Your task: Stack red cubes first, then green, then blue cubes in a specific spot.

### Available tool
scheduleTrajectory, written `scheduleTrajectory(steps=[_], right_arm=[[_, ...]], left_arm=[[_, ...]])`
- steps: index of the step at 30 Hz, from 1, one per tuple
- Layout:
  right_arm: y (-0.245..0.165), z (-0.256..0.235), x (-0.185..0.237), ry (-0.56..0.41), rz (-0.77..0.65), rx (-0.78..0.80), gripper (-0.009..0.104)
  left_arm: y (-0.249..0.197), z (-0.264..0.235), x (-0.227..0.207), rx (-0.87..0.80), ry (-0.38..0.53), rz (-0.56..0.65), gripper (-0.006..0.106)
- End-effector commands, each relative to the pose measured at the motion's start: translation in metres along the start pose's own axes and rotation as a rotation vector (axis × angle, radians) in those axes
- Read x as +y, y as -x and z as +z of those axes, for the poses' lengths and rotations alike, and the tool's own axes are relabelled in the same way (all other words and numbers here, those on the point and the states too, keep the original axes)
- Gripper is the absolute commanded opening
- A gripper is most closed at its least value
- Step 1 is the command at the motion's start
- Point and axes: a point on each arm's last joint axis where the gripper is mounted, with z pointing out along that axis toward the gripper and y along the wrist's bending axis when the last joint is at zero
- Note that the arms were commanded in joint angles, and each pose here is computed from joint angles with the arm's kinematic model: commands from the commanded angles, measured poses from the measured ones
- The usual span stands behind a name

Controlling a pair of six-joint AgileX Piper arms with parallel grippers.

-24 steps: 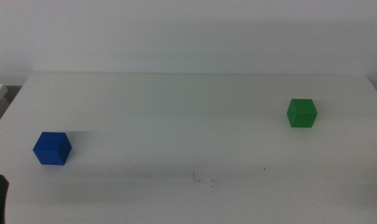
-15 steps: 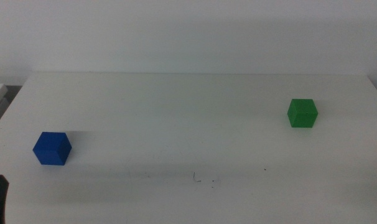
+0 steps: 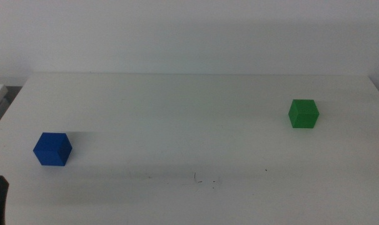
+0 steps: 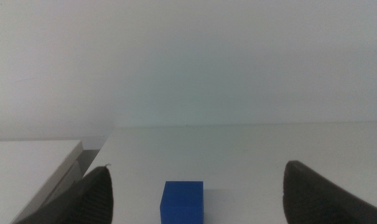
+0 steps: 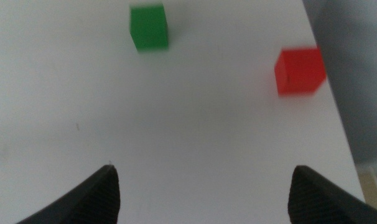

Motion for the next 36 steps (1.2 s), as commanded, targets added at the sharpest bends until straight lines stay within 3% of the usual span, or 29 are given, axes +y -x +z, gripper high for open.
scheduleTrajectory(steps=[1,7,10,15,19,22,30,36], right_arm=[[0.009,0.008,-0.001,-0.038,-0.012,0.132,0.087],[0.015,0.046,0.001,-0.05,-0.045,0.335,0.087],[0.039,0.067,-0.001,-0.072,-0.03,0.392,0.087],[0.061,0.107,-0.045,-0.122,0.048,0.488,0.08],[0.062,0.144,-0.082,-0.116,0.099,0.478,0.073],[0.059,0.172,-0.099,-0.121,0.051,0.489,0.073],[0.046,0.244,-0.117,-0.122,-0.01,0.488,0.073],[0.04,0.265,-0.126,-0.164,-0.07,0.486,0.073]], left_arm=[[0.002,0.0,0.0,-0.018,-0.006,-0.003,0.094],[0.002,0.0,0.0,-0.018,-0.006,-0.001,0.094],[0.002,0.0,0.0,-0.018,-0.006,-0.001,0.094],[0.002,0.0,0.0,-0.018,-0.006,-0.003,0.094],[0.002,0.0,0.0,-0.018,-0.006,-0.003,0.094],[0.002,0.0,0.0,-0.018,-0.006,-0.003,0.094],[0.002,0.0,0.0,-0.018,-0.006,-0.003,0.094],[0.002,0.0,0.0,-0.018,-0.006,-0.003,0.094]])
